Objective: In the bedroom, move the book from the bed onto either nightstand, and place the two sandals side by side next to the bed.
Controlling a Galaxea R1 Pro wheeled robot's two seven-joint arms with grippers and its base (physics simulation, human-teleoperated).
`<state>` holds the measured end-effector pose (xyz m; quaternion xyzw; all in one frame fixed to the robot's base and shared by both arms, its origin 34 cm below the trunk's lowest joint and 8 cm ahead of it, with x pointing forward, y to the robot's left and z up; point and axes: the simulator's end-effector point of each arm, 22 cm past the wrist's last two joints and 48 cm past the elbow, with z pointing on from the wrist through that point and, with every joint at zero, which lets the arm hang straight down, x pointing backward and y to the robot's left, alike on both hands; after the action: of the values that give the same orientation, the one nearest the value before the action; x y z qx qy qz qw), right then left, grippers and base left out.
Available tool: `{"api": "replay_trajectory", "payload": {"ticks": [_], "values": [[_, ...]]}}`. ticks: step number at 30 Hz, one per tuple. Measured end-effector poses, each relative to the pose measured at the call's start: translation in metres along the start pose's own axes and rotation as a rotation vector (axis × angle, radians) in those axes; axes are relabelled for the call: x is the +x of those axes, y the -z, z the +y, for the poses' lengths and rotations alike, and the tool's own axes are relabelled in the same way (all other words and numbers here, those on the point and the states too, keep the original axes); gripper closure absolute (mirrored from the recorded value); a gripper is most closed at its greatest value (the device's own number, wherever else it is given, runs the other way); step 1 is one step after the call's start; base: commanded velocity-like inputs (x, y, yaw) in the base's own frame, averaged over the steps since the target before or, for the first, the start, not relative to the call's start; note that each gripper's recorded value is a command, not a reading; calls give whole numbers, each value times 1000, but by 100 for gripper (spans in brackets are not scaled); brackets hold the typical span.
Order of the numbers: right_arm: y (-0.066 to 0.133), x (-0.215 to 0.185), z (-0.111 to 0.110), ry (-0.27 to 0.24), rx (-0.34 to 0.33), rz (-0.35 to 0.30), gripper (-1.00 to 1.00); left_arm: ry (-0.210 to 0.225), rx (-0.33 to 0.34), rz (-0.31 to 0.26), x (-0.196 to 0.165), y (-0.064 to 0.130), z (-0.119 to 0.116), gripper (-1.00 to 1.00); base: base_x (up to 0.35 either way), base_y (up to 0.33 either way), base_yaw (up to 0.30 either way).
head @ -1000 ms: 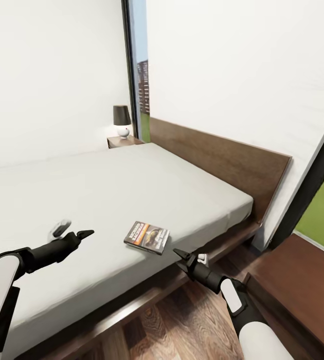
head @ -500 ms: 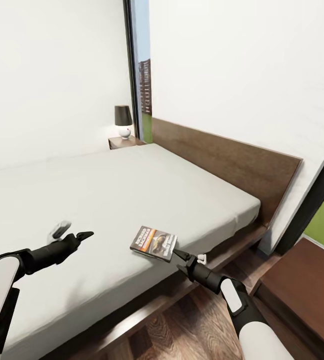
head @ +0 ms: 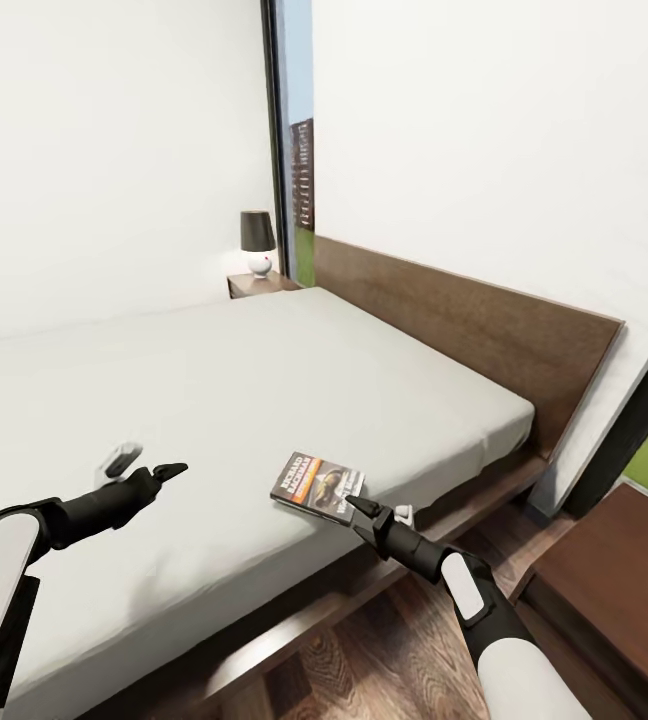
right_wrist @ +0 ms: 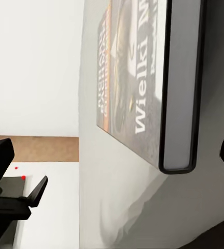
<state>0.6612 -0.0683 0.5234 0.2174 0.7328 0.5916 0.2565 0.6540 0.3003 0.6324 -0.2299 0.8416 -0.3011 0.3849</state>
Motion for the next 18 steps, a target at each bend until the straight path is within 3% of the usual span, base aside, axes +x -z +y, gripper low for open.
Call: {"api": "replay_trajectory", "payload": {"ticks": [18], "values": [[1,-2,0,2,0,-3,-100,10,5,-5,0,-1,-2,-100,0,0,5]]}}
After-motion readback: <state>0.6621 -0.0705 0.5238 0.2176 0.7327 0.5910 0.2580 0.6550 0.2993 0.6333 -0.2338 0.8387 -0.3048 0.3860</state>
